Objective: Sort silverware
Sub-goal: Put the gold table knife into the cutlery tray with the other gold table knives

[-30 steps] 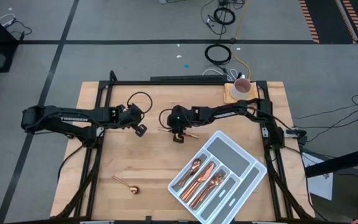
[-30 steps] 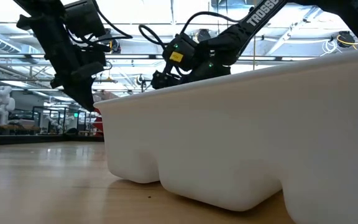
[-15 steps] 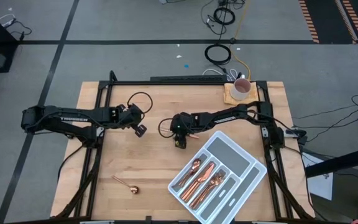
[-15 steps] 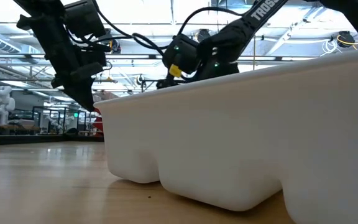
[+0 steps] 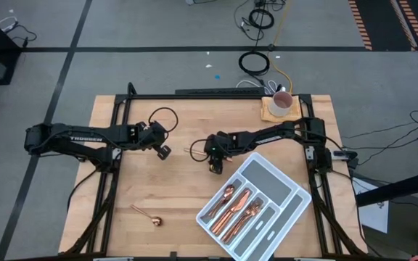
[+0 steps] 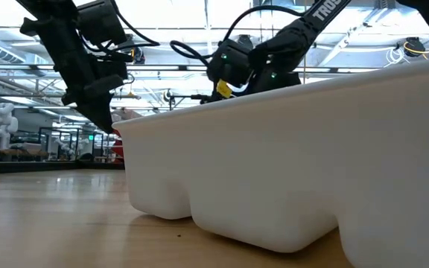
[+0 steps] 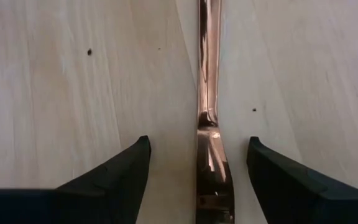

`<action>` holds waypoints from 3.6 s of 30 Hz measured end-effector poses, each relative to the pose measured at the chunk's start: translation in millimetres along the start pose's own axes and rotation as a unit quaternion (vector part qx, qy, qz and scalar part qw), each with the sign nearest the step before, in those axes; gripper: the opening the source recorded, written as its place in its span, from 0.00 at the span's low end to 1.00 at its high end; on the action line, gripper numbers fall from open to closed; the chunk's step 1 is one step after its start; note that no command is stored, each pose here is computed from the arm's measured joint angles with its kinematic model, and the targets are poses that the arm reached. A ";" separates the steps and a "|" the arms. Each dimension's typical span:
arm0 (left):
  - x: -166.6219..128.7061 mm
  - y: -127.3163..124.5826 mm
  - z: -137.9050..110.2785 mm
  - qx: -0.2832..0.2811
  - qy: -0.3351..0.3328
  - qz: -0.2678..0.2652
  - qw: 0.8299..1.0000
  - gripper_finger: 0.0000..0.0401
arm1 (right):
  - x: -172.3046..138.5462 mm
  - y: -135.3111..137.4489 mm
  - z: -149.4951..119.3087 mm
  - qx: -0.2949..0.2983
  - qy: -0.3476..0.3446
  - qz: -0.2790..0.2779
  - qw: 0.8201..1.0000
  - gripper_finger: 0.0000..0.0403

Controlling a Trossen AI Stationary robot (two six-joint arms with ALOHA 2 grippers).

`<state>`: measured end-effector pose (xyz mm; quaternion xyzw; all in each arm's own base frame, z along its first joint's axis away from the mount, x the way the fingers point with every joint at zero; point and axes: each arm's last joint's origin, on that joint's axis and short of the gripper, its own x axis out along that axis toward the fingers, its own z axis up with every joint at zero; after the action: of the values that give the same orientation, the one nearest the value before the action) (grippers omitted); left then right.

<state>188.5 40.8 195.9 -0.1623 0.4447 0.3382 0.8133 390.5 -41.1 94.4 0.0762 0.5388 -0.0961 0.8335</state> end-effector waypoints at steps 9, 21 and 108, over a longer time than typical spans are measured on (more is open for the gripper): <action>0.0 0.0 0.0 0.000 0.000 0.000 1.000 0.05 | 3.6 3.2 -7.6 0.022 -0.017 -0.017 0.999 0.61; -0.1 0.0 0.0 0.000 0.000 0.000 1.000 0.05 | 6.7 3.2 -12.4 0.054 -0.043 -0.043 0.997 0.21; 108.6 -20.9 35.1 0.246 -0.007 -0.190 0.951 0.00 | -126.0 -2.7 31.8 -0.079 -0.019 -0.121 0.989 0.00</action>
<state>265.4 89.7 124.0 -0.0361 0.4691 0.0589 0.8805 367.4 -41.2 222.4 -0.0579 0.5339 -0.1550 0.8292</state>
